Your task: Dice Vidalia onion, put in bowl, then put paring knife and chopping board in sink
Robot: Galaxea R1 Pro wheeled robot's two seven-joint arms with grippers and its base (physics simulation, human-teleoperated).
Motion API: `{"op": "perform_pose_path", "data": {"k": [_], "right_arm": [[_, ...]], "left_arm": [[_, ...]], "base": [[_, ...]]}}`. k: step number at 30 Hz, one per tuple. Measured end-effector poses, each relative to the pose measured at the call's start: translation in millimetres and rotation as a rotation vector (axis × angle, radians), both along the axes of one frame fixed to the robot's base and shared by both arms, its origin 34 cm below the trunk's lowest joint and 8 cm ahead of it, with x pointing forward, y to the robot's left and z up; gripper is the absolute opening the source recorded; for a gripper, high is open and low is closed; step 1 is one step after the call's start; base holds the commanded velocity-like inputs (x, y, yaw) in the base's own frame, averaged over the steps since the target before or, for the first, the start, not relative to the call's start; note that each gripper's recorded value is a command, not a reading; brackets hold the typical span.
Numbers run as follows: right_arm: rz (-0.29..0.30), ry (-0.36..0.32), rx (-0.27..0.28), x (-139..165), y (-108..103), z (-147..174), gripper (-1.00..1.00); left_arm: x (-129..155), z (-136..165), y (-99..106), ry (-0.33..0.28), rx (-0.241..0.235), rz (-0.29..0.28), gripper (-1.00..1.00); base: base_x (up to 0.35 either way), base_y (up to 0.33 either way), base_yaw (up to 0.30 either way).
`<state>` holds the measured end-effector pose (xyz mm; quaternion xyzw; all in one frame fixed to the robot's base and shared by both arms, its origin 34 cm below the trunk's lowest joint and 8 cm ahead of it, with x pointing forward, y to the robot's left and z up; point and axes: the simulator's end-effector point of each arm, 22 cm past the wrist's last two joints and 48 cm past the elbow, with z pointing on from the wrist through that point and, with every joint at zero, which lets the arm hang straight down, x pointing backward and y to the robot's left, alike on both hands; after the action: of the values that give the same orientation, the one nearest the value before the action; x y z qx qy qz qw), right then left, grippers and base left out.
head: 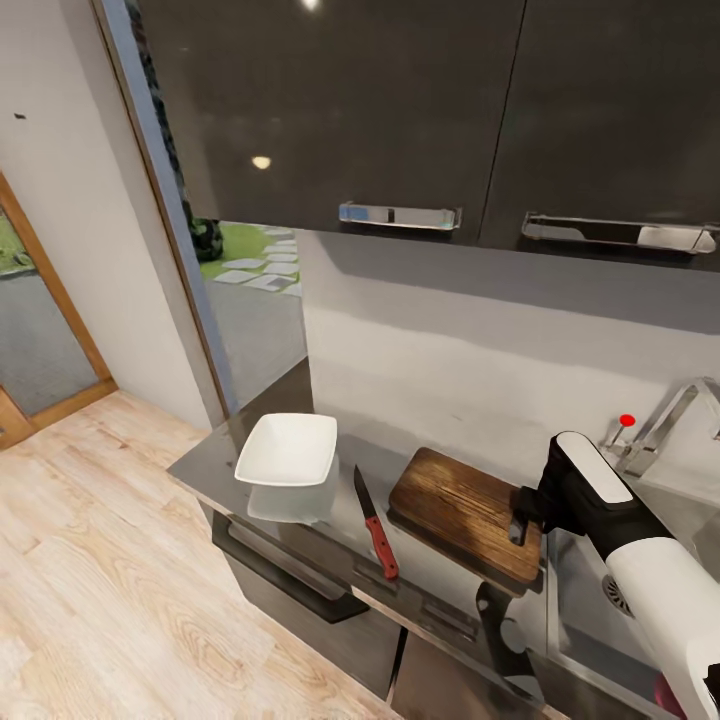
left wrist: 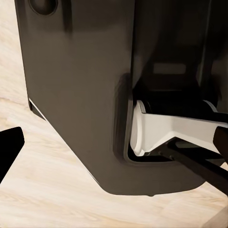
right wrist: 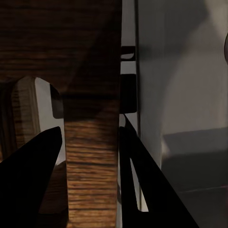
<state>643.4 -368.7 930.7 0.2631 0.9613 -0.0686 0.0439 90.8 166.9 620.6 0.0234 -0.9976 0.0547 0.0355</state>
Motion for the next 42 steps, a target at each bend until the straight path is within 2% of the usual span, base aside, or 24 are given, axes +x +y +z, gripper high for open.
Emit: {"op": "perform_pose_path", "data": {"k": [19,27,42], "right_arm": [[0.0,0.006,0.0,-0.5,0.1,-3.4,-1.0],[0.0,0.007,0.0,-0.4,0.1,-3.5,-1.0],[-0.003,0.01,0.005,-0.6,1.0,-6.0,-1.0]], "left_arm": [[-2.5,0.1,0.0,0.006,0.0,0.0,1.0],[-2.5,0.1,0.0,0.006,0.0,0.0,1.0],[-4.7,0.3,0.0,0.012,0.0,0.0,1.0]], "base": [[0.0,0.0,0.001],[0.0,0.0,0.133],[0.0,0.0,0.009]]}}
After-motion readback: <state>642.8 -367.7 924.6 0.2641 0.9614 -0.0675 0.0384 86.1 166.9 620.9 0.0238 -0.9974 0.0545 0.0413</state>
